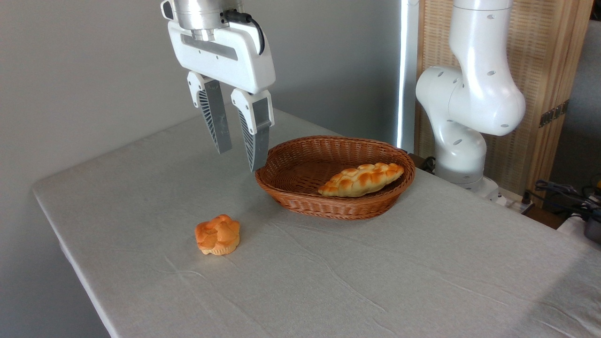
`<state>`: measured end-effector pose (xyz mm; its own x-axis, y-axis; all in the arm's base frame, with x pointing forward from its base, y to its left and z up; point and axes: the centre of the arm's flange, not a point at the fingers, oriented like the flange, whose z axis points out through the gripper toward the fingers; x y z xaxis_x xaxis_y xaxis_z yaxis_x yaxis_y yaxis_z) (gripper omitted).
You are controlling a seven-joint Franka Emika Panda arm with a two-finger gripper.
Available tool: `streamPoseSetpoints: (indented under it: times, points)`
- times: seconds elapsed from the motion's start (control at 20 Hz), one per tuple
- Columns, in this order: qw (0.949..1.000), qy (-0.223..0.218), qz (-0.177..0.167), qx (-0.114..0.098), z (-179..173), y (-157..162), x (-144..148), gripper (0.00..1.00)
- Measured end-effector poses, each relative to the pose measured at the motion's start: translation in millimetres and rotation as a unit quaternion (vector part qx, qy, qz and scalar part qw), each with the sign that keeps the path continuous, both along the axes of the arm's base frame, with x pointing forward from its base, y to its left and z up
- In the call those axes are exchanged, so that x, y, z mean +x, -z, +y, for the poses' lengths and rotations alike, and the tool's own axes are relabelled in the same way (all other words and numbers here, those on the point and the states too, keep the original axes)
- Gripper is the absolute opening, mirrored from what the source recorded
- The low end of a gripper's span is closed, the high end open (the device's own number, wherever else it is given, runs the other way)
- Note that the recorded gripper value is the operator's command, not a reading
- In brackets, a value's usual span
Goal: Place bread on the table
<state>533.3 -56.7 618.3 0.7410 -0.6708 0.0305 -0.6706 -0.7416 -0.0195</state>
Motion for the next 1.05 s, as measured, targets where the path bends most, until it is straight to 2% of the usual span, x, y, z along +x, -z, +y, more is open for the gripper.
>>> streamPoseSetpoints:
  times: [0.1,0.35,1.05]
  points:
    - [1.0000,-0.001,0.010,0.000,0.4,0.0,0.2,1.00]
    - [0.9997,-0.005,0.018,-0.015,0.7,0.5,8.1,1.00]
    - [0.9996,-0.008,0.020,-0.017,2.3,1.4,13.3,1.00]
